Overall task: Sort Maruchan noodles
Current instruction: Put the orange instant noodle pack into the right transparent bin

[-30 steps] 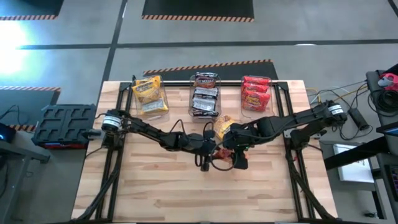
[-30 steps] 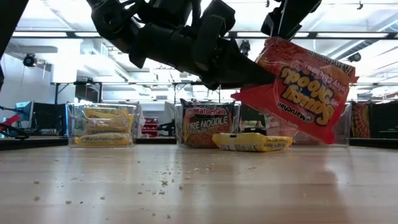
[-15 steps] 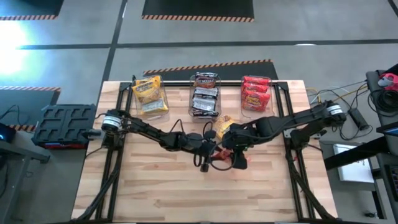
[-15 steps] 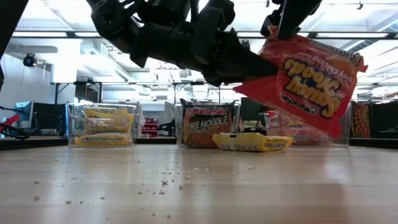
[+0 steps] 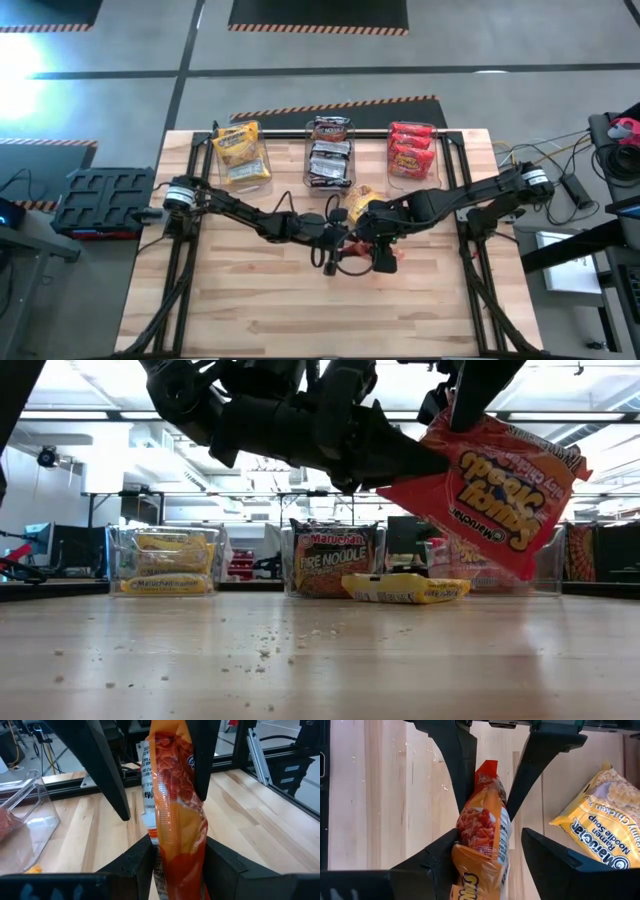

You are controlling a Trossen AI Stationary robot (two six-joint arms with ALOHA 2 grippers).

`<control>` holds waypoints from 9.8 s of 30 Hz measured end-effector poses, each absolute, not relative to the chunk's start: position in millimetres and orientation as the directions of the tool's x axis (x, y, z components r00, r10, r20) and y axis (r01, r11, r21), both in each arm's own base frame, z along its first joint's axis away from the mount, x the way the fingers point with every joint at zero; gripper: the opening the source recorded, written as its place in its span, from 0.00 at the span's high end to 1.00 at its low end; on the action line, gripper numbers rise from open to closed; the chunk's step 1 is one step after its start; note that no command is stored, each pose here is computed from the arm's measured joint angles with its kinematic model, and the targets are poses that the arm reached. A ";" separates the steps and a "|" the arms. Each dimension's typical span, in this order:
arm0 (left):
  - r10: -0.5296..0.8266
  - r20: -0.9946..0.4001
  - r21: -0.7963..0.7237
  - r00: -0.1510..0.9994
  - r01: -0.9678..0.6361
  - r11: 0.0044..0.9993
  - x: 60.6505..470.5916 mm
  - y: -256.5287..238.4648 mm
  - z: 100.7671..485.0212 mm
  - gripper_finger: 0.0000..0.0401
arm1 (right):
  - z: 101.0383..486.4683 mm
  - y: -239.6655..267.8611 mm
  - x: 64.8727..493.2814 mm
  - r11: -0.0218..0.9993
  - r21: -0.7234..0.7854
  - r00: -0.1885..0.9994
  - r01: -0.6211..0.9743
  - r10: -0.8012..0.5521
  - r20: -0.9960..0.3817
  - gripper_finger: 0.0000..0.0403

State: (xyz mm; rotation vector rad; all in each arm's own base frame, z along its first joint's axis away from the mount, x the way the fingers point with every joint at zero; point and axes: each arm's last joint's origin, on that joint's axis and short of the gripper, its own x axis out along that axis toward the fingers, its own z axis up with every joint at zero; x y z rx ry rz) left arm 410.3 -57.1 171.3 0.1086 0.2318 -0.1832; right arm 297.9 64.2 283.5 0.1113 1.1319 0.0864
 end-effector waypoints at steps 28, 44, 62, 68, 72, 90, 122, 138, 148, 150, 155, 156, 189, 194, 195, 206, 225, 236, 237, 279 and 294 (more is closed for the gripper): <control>-0.116 -0.207 0.010 0.971 0.121 0.993 409.9 -55.8 179.8 0.56 | 279.7 61.6 287.9 0.995 0.098 0.327 -0.001 0.093 -0.941 0.74; -0.113 -0.284 -0.036 0.952 0.107 0.994 407.9 -55.5 172.4 0.50 | 295.8 46.1 259.6 0.982 -0.160 0.282 0.104 -0.183 -0.942 0.74; 0.104 0.103 -0.147 0.989 -0.088 0.985 422.1 -53.7 149.3 0.50 | 347.4 26.8 236.6 0.813 -0.260 0.678 0.521 -0.579 -0.453 0.74; 0.140 0.311 -0.187 0.940 -0.084 0.979 418.3 -43.3 151.1 0.50 | 356.5 24.4 227.8 0.815 -0.195 0.792 0.545 -0.577 -0.200 0.74; 0.173 0.371 -0.207 0.912 -0.100 0.973 416.7 -31.6 156.7 0.50 | 351.8 23.0 218.3 0.831 -0.159 0.835 0.532 -0.547 -0.065 0.74; 0.334 0.400 -0.171 0.853 -0.289 0.942 329.9 47.1 198.4 0.50 | 319.4 19.0 185.3 0.915 -0.080 0.908 0.395 -0.376 0.184 0.74; 0.000 0.418 -0.053 0.909 0.024 0.998 319.9 20.3 204.6 0.41 | 285.2 23.7 219.2 0.984 -0.114 0.923 0.138 -0.086 0.374 0.74; -0.107 0.446 0.025 0.889 0.107 0.994 337.8 18.2 225.1 0.40 | 279.5 24.4 224.9 0.988 -0.120 0.934 0.101 -0.053 0.354 0.74; -0.107 0.421 -0.031 0.901 0.132 0.991 339.5 18.2 223.3 0.44 | 277.2 24.7 227.2 0.990 -0.106 0.937 0.096 -0.053 0.346 0.74; -0.107 0.414 -0.036 0.904 0.134 0.990 339.8 18.0 222.7 0.48 | 277.3 24.6 227.1 0.990 -0.099 0.936 0.096 -0.056 0.347 0.74; -0.111 0.405 -0.041 0.908 0.139 0.989 340.1 18.0 221.7 0.60 | 277.3 24.4 226.9 0.992 -0.083 0.937 0.097 -0.063 0.344 0.73; -0.113 0.401 -0.041 0.909 0.141 0.989 340.1 17.9 221.3 0.63 | 277.0 24.3 227.0 0.992 -0.083 0.938 0.098 -0.064 0.341 0.72; -0.097 0.305 -0.058 0.947 0.120 0.991 343.0 19.5 211.2 0.69 | 358.3 21.8 216.8 0.988 0.054 0.900 0.145 -0.109 -0.422 0.38; -0.096 0.221 -0.086 0.971 0.117 0.989 352.2 20.7 210.0 0.69 | 368.9 20.9 209.5 0.982 0.080 0.869 0.173 -0.114 -0.481 0.39; -0.096 0.214 -0.085 0.972 0.117 0.990 354.3 20.8 211.5 0.69 | 368.8 20.8 208.7 0.981 0.084 0.864 0.177 -0.114 -0.490 0.39; -0.120 -0.054 -0.068 0.991 0.117 0.991 380.2 21.9 215.7 0.69 | 352.2 21.5 204.1 0.974 0.127 0.797 0.189 -0.077 -0.599 0.38; 0.018 -0.080 -0.070 0.997 -0.023 0.997 426.1 85.9 205.1 0.69 | 357.8 11.1 166.3 0.894 -0.026 0.549 0.448 -0.298 -0.781 0.40; -0.041 -0.083 -0.069 0.996 0.036 0.997 488.1 133.6 207.9 0.69 | 346.4 6.8 143.1 0.785 -0.107 0.325 0.610 -0.370 -0.870 0.41; -0.041 -0.078 -0.064 0.996 0.036 0.997 491.8 137.4 208.5 0.69 | 346.0 6.6 142.0 0.780 -0.111 0.314 0.616 -0.372 -0.873 0.41; -0.090 -0.359 -0.043 0.929 0.080 0.996 547.2 186.0 195.8 0.69 | 347.0 6.6 146.8 0.821 -0.149 0.350 0.551 -0.389 -0.852 0.43; -0.095 -0.391 -0.086 0.916 0.066 0.994 546.0 185.1 192.6 0.69 | 347.6 6.9 148.7 0.823 -0.136 0.367 0.552 -0.386 -0.846 0.43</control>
